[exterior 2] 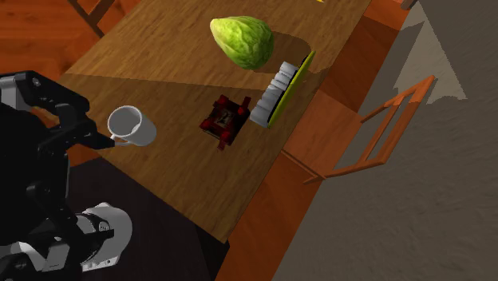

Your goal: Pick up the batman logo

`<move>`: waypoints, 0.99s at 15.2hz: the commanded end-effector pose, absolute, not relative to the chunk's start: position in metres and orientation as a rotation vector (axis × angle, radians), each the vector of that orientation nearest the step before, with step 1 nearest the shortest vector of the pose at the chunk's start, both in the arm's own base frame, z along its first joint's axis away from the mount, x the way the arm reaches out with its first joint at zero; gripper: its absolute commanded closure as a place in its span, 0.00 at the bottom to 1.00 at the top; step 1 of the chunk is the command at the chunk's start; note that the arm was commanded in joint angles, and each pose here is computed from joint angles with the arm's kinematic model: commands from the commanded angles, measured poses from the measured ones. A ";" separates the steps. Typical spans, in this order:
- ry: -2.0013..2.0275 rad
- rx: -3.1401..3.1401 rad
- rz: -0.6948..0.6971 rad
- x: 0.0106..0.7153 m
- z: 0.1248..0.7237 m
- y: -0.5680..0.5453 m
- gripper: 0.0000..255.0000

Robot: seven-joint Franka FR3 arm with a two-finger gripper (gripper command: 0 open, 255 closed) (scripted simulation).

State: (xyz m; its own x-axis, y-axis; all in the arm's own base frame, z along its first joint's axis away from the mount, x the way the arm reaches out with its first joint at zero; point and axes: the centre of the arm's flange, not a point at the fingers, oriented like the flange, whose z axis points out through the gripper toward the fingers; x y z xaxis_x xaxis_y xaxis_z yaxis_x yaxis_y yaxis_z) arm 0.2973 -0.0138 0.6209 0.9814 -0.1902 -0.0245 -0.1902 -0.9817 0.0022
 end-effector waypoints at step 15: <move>-0.162 -3.122 0.013 0.458 0.542 0.019 0.00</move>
State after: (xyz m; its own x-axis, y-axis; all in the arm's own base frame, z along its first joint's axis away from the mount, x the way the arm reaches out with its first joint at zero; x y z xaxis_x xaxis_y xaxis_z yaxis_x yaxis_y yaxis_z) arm 0.4460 0.0128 0.5485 0.9967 0.0809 -0.0100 0.0807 -0.9966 -0.0144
